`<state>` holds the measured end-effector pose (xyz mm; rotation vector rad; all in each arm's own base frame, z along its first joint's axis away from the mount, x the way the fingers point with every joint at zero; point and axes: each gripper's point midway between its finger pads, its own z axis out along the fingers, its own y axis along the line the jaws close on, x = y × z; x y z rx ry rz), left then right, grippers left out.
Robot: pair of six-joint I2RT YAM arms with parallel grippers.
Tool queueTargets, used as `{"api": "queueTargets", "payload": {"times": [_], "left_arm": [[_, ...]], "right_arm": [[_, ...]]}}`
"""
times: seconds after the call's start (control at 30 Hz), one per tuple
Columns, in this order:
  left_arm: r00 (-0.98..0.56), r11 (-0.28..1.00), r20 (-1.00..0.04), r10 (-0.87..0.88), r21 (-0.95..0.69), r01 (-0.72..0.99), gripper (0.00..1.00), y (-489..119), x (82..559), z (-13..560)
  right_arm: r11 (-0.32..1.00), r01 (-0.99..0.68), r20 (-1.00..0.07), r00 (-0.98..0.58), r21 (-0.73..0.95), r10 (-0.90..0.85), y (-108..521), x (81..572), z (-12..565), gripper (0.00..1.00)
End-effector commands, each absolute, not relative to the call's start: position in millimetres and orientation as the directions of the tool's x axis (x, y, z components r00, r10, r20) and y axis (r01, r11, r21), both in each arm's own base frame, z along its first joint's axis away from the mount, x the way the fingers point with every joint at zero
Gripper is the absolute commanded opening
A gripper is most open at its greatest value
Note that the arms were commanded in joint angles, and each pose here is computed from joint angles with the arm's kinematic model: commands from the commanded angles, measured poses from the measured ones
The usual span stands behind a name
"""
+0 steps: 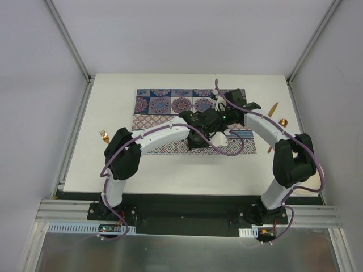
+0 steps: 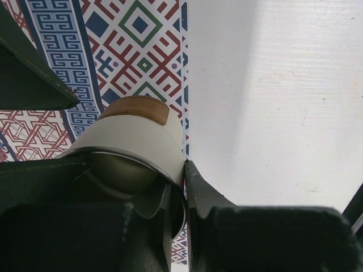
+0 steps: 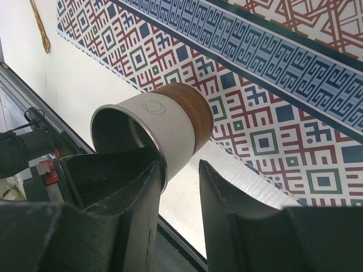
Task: Set the dinner table for one person
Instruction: Place the cup on the napkin.
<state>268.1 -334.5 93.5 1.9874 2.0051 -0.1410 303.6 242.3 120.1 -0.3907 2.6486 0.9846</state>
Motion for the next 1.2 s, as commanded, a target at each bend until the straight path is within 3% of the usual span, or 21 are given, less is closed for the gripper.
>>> {"api": "queueTargets", "payload": {"times": [0.0,0.57,0.93,1.17], "left_arm": [[-0.008,0.255,-0.538,0.843,0.387,0.886,0.00,-370.1,348.6,163.8],[-0.022,0.347,-0.576,0.817,0.461,0.817,0.00,-380.1,374.7,192.4],[-0.086,0.348,-0.511,0.855,0.444,0.826,0.00,-379.9,374.7,143.3],[-0.086,0.346,-0.509,0.857,0.444,0.827,0.01,-380.4,373.3,142.5]], "right_arm": [[0.694,-0.326,-0.152,-0.941,0.641,-0.301,242.9,222.9,114.6,0.36],[0.634,-0.354,-0.165,-0.926,0.687,-0.339,276.2,206.6,114.7,0.35],[0.655,-0.329,-0.136,-0.935,0.681,-0.328,274.8,204.3,105.5,0.35],[0.662,-0.328,-0.129,-0.935,0.675,-0.331,274.9,207.2,102.5,0.35]]}}
